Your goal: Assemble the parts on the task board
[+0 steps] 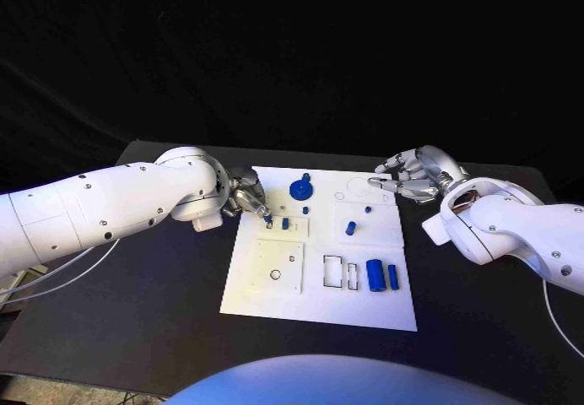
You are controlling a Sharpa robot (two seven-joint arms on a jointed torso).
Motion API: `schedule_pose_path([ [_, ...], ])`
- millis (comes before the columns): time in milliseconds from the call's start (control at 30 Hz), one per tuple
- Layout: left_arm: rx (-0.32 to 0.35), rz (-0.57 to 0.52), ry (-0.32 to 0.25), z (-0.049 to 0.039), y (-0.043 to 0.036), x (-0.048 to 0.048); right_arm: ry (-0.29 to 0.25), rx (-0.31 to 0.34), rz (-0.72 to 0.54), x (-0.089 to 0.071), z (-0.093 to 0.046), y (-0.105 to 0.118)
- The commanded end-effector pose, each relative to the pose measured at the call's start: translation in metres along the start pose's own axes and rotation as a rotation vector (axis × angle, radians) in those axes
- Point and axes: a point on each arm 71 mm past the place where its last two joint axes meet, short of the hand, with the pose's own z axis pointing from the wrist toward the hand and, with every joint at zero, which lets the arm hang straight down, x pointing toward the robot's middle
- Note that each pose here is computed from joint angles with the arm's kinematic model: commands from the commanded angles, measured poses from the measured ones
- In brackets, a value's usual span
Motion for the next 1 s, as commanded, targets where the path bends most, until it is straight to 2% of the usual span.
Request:
schedule_pose_path([
  [33, -0.005, -0.003, -0.028, 0.0006, -0.0018, 0.0008, 0.011, -0.008, -0.009, 0.0013, -0.0003, 0.0003],
  [1000, -0.017, 0.068, -0.023, 0.0069, -0.0033, 0.0091, 0.015, -0.006, -0.009, 0.0018, -0.0004, -0.0004],
])
